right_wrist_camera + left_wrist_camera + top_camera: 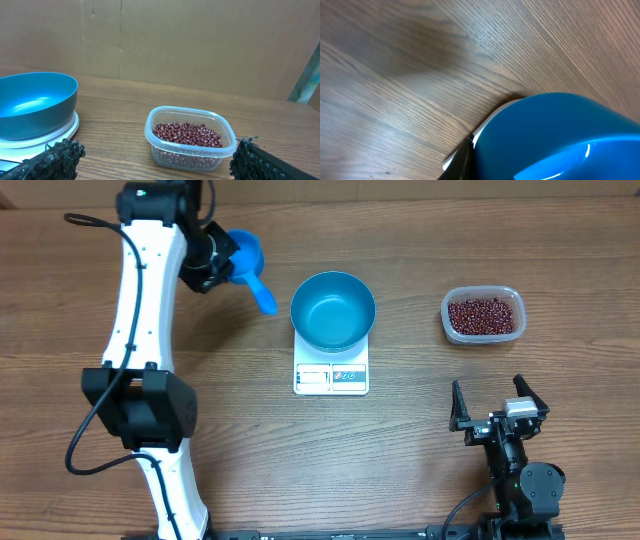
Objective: Scoop item into bowl and weigh 150g on scale
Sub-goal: 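Lift the blue scoop with the left gripper toward the teal bowl, then move the right gripper toward the scoop held above the bowl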
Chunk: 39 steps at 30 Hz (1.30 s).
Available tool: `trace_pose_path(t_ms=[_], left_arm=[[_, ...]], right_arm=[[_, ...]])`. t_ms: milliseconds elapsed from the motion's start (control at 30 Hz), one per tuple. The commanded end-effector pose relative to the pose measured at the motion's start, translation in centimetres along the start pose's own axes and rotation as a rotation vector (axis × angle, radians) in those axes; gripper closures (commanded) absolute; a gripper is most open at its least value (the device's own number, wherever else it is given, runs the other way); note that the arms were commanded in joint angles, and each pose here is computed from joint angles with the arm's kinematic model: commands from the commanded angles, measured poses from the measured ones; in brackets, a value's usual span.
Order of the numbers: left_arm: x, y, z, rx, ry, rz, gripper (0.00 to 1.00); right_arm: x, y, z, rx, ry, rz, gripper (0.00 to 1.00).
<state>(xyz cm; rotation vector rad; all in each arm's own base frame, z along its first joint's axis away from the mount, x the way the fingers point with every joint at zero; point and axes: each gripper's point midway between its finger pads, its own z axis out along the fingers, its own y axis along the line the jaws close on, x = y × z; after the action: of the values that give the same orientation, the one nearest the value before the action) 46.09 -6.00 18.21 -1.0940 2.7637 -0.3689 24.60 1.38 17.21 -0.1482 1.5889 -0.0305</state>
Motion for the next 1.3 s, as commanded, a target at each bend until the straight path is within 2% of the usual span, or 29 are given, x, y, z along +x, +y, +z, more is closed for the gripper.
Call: trace_pose_path(t_ms=[0,400,900,1033,1100,1267], left_arm=[[0.6,-1.2,-0.2,-0.018,-0.053,-0.128,0.96],[4.9,-1.2,-1.0,-0.146,-0.142,-0.249,0.96],[8.4,-3.3,-2.4,-0.08,-0.107,-0.273,0.96],[8.9,-3.6,-2.4,-0.072,-0.095,-0.291,0.96],[9.2,-3.7,-2.4,-0.073,-0.094,-0.305,0.96],[9.7,-4.0,-2.3,-0.07,-0.093,-0.349,0.96]], right_arm=[[0.2,0.2,0.0,-0.008,-0.004,-0.001,0.0],[0.2,0.2,0.0,-0.008,-0.004,-0.001,0.0],[-0.8,0.6,0.0,-0.034,-0.046,-0.003,0.0],[-2.4,1.2,-0.2,-0.077,-0.1,0.073,0.0],[-4.1,1.0,-0.5,-0.078,-0.143,0.151,0.0],[-8.3,0.5,-1.8,-0.079,-0.209,0.207,0.0]])
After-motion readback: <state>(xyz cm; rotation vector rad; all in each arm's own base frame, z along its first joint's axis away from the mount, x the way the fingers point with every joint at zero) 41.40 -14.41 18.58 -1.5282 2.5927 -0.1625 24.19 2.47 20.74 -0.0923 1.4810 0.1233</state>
